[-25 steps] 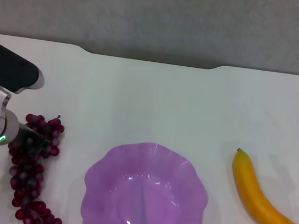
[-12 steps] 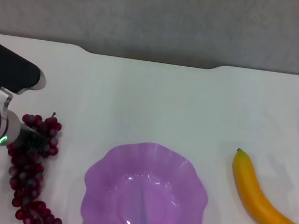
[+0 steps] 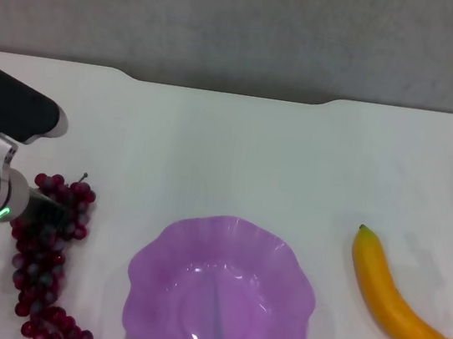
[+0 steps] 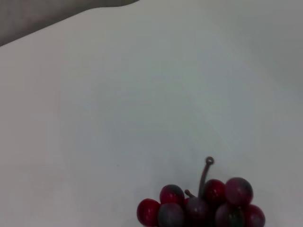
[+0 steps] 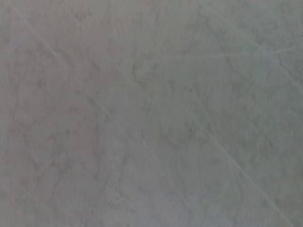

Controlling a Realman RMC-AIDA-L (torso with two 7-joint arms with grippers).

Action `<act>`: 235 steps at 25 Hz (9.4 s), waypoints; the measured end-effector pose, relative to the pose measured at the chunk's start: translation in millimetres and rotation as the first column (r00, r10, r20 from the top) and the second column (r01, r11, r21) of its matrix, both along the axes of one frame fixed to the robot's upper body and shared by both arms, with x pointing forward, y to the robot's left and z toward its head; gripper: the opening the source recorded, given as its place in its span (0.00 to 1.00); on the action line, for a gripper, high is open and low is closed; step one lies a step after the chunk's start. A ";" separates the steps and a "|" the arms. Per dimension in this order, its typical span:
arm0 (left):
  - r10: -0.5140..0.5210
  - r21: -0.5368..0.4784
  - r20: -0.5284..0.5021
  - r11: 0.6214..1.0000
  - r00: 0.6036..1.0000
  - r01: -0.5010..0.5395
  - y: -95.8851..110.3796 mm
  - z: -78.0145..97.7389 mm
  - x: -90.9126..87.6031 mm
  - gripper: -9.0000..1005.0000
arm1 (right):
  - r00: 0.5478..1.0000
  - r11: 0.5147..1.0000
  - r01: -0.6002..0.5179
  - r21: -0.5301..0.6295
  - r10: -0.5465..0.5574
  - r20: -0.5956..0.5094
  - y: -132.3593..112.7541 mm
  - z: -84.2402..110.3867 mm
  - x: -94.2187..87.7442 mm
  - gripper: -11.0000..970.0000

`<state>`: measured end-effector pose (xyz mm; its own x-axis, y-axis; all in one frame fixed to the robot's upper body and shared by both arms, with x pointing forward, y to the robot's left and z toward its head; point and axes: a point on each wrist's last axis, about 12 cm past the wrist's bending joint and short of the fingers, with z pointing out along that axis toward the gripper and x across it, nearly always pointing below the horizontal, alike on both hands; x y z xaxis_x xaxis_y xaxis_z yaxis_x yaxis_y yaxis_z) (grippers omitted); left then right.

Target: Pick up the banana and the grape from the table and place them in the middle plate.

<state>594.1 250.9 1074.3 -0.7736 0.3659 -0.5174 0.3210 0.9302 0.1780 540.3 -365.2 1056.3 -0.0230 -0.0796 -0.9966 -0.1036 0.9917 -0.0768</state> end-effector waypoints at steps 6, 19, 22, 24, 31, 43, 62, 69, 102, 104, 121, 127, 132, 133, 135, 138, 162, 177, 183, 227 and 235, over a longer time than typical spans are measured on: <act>-0.008 -0.018 0.041 1.000 0.999 0.009 -1.4 12.8 -3.6 0.11 | 1.000 1.000 0.002 0.000 -0.002 -0.002 -0.4 -0.5 -0.8 0.50; -0.065 -0.020 0.196 0.997 0.978 0.070 -0.9 101.7 -21.1 0.06 | 1.000 1.000 0.002 -0.002 -0.002 -0.002 -0.5 -0.7 -0.9 0.50; -0.075 -0.015 0.246 0.997 0.966 0.081 0.8 124.8 -26.6 0.06 | 1.000 1.000 0.004 -0.001 -0.004 -0.003 -0.9 -1.0 -1.3 0.50; -0.081 -0.010 0.265 0.996 0.961 0.087 1.5 134.9 -30.3 0.06 | 1.000 1.000 0.004 -0.001 -0.004 -0.002 -0.9 -0.9 -1.2 0.50; -0.140 0.020 0.357 0.990 0.924 0.142 -8.0 175.4 -46.8 0.06 | 1.000 1.000 0.001 -0.002 -0.001 -0.002 -0.3 -0.6 -0.5 0.50; -0.290 -0.028 0.361 0.947 0.886 0.321 -36.0 193.2 -60.1 0.06 | 1.000 1.000 0.006 -0.001 -0.006 -0.015 -1.6 -4.3 -3.3 0.50; -0.577 -0.284 0.329 0.695 0.748 0.661 -69.1 204.9 -93.7 0.05 | 1.000 1.000 0.009 0.000 -0.009 -0.017 -2.3 -4.9 -4.4 0.50; -0.628 -0.282 0.309 0.657 0.715 0.699 -81.4 199.1 -97.6 0.05 | 1.000 1.000 0.001 -0.001 -0.001 -0.005 -0.2 -1.7 -1.0 0.50; -0.688 -0.146 0.083 0.708 0.721 0.691 -130.7 51.3 -47.4 0.12 | 1.000 1.000 -0.014 0.001 0.014 0.017 2.1 1.4 0.1 0.50; -0.706 -0.138 0.045 0.697 0.707 0.704 -133.3 42.6 -48.3 0.13 | 1.000 1.000 -0.015 0.001 0.015 0.017 2.2 1.3 0.0 0.50; -0.689 -0.138 0.037 0.714 0.724 0.687 -124.3 36.8 -42.9 0.21 | 0.999 0.999 -0.034 -0.004 0.034 0.014 6.7 0.8 1.2 0.50; -0.654 -0.142 0.062 0.742 0.754 0.655 -116.8 40.6 -36.6 0.36 | 0.999 0.999 -0.033 -0.004 0.033 0.011 6.7 0.2 0.8 0.50; -0.639 -0.132 0.089 0.753 0.764 0.645 -113.3 45.2 -35.5 0.58 | 0.999 0.999 -0.034 -0.004 0.034 0.010 6.8 0.0 0.7 0.50; -0.629 -0.123 0.113 0.759 0.769 0.639 -111.3 48.4 -34.6 0.62 | 0.999 0.999 -0.035 -0.004 0.035 0.011 7.0 0.1 0.8 0.50; -0.605 -0.111 0.165 0.773 0.779 0.625 -107.1 53.5 -33.4 0.69 | 0.999 0.999 -0.036 -0.004 0.036 0.011 7.4 0.2 1.0 0.50; -0.517 -0.096 0.327 0.815 0.791 0.572 -96.2 66.6 -30.0 0.75 | 0.999 0.999 -0.037 -0.004 0.037 0.011 7.5 0.3 1.0 0.50; -0.225 0.229 0.926 0.973 0.302 0.021 -13.0 78.1 -31.4 0.82 | 0.998 0.998 -0.063 -0.008 0.064 0.016 14.3 2.0 5.3 0.50; 0.228 -0.422 0.854 0.830 0.468 0.365 71.7 84.6 -30.7 0.82 | 0.995 0.996 -0.089 0.003 0.089 0.034 19.5 3.5 3.4 0.50; 0.257 -0.468 0.802 0.830 0.539 0.302 91.1 71.6 -32.8 0.82 | 0.996 0.994 -0.077 0.073 0.074 0.039 15.8 6.9 -0.3 0.50; 0.255 -0.464 0.779 0.849 0.573 0.253 94.0 62.3 -39.5 0.82 | 0.919 0.999 -0.041 -0.034 0.024 -0.393 123.2 54.3 12.3 0.50; 0.253 -0.460 0.780 0.851 0.572 0.251 94.9 62.3 -39.8 0.82 | 0.894 0.993 -0.118 0.022 0.116 -0.432 130.4 55.5 16.6 0.50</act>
<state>554.3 345.8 1136.6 0.0532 -0.1219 -0.9911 0.2786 0.9549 -0.1025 556.9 -234.8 1111.8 -0.4413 -0.1129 -0.8902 -0.2425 0.9702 -0.0028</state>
